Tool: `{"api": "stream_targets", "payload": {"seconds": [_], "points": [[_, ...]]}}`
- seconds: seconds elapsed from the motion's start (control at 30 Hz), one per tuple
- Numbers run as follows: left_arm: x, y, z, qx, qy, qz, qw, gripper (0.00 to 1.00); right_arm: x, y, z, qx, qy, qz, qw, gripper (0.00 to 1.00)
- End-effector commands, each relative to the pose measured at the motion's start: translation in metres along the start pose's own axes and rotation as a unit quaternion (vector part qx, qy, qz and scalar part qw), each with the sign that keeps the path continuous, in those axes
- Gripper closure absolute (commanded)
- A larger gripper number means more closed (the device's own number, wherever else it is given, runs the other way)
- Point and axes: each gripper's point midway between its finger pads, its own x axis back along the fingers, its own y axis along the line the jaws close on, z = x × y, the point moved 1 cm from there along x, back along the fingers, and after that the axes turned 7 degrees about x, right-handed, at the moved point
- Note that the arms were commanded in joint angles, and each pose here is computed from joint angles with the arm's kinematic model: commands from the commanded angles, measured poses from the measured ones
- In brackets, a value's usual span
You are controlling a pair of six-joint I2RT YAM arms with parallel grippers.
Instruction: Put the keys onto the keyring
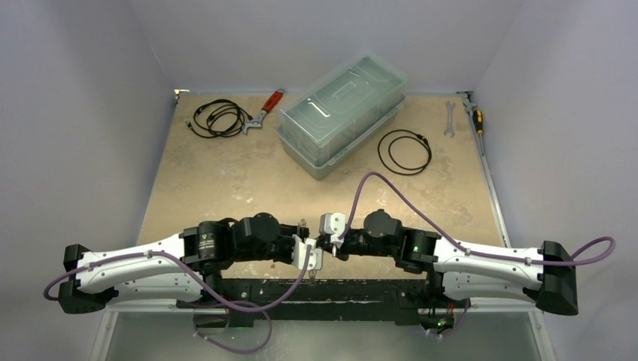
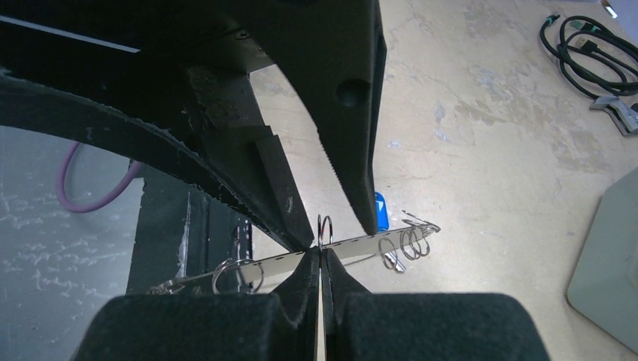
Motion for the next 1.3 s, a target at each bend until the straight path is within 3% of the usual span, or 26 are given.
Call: {"api": "stream_targets", "payload": {"seconds": [0.0,0.4,0.57,0.73,1.03,1.27], "points": [[0.005,0.008,-0.024,0.006,-0.037,-0.004,0.999,0.69,0.003,-0.005,-0.027,0.016,-0.039,0.009,0.999,1.00],[0.005,0.011,-0.022,0.006,-0.028,-0.007,1.000,0.87,0.005,-0.001,-0.030,0.020,-0.044,0.009,0.999,1.00],[0.002,0.009,-0.021,0.007,-0.029,-0.004,1.000,1.00,0.006,0.001,-0.031,0.023,-0.047,0.006,0.999,1.00],[0.002,0.010,-0.024,0.015,-0.041,-0.008,0.999,1.00,0.009,-0.001,-0.034,0.023,-0.055,0.014,0.998,1.00],[0.023,0.017,-0.040,0.051,-0.118,-0.040,0.991,1.00,0.033,-0.015,-0.057,0.002,-0.102,0.062,0.993,0.61],[0.043,0.023,-0.058,0.097,-0.197,-0.062,0.974,1.00,0.060,-0.011,-0.082,-0.011,-0.177,0.059,0.982,0.57]]}}
